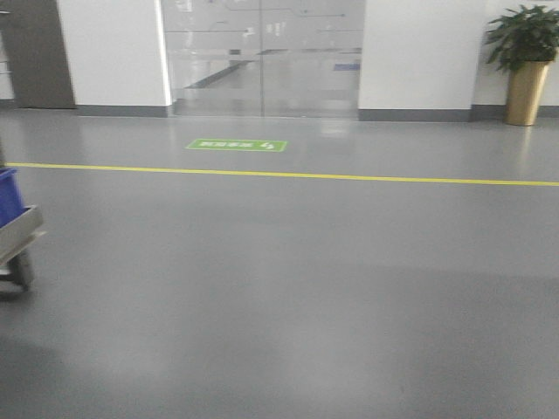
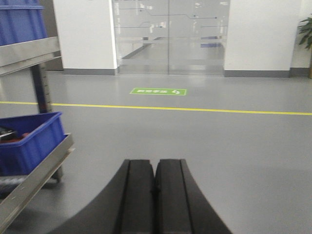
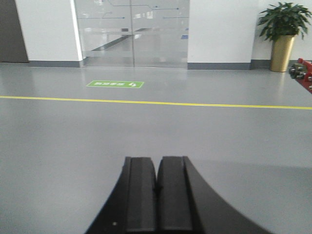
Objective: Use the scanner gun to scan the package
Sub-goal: 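Drive the base across the floor toward the red-framed table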
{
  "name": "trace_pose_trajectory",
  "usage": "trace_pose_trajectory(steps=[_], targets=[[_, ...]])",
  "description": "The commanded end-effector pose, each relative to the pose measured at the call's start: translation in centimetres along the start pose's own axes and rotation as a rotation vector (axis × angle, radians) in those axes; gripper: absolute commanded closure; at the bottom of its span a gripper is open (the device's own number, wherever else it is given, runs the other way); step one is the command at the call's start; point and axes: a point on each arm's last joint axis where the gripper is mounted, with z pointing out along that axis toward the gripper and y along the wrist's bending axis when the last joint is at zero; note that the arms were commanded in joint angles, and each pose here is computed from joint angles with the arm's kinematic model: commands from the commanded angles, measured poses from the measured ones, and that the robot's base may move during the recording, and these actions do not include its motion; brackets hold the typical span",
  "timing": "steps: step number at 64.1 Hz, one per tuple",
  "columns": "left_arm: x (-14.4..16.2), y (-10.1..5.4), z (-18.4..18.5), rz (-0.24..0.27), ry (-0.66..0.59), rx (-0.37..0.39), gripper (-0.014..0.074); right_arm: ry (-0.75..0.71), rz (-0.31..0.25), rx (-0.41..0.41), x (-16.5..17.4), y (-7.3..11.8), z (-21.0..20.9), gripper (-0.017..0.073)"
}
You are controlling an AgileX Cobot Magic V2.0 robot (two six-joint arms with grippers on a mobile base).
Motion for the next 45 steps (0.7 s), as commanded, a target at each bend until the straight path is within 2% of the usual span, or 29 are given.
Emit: trace_pose_trajectory(steps=[1, 45], targets=[[-0.31, -0.01, -0.06, -0.004, -0.025, 0.003, 0.0704, -0.025, -0.005, -0.004, -0.22, 0.02, -0.03, 0.0712], [-0.31, -0.01, -0.06, -0.004, -0.025, 0.003, 0.0704, -0.025, -0.005, -0.004, -0.22, 0.02, -0.03, 0.0712]])
